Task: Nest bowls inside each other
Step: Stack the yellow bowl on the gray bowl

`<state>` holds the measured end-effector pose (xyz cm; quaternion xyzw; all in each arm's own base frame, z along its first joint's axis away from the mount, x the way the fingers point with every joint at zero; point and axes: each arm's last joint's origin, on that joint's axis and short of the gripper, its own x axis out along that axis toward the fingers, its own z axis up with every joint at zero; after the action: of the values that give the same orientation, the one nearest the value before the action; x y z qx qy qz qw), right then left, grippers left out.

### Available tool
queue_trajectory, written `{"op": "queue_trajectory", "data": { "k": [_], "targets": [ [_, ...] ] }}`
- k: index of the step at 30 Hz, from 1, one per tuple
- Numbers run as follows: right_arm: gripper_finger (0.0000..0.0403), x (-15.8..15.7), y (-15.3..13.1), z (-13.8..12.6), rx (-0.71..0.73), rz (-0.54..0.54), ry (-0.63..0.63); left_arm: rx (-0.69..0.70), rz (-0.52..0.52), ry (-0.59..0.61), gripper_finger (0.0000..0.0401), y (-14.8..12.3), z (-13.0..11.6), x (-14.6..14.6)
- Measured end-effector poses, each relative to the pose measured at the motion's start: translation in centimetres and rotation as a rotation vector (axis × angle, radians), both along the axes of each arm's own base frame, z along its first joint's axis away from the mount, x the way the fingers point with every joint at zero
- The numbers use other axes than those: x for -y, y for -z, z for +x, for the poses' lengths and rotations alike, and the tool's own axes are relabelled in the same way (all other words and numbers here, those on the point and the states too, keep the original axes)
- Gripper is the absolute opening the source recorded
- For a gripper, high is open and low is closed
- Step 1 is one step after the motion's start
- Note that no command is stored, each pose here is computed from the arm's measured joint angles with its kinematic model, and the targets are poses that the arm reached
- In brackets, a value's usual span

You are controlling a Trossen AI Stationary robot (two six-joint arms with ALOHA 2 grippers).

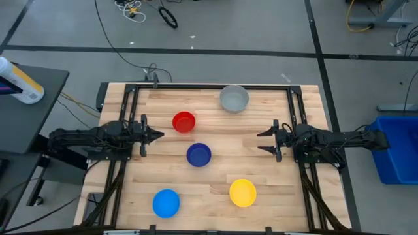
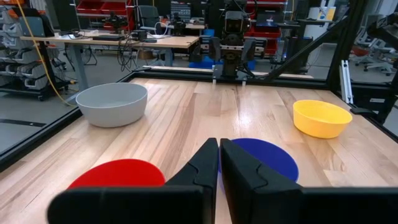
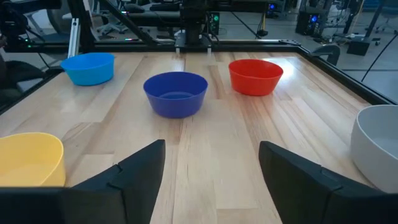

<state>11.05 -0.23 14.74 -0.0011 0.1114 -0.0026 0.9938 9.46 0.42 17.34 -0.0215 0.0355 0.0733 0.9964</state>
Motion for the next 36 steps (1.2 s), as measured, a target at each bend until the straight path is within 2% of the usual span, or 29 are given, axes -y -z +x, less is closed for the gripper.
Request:
{"op": "queue_trajectory", "data": {
  "k": [9,20,27,31,36],
  "targets": [
    [0.0245,0.0,-0.1,0.0,0.009,0.0,0.0,0.0,0.0,0.0,0.0022,0.0,0.0,0.0],
    [0.0224,0.0,-1.6,0.2,0.164,-0.005,0.008,0.0,0.016,-0.06,0.0022,0.0,0.0,-0.2],
    [0.0207,0.3,-2.0,0.2,0.211,-0.018,0.101,0.002,0.005,-0.071,0.0022,0.0,0.0,-0.2],
    [0.0197,0.7,-2.2,0.2,0.225,-0.033,0.234,0.002,0.003,-0.071,0.0022,0.0,0.0,-0.2],
    [0.0189,1.1,-2.8,0.0,0.267,-0.141,0.362,0.006,-0.016,-0.073,0.0022,0.0,0.0,-0.2]
  ]
}}
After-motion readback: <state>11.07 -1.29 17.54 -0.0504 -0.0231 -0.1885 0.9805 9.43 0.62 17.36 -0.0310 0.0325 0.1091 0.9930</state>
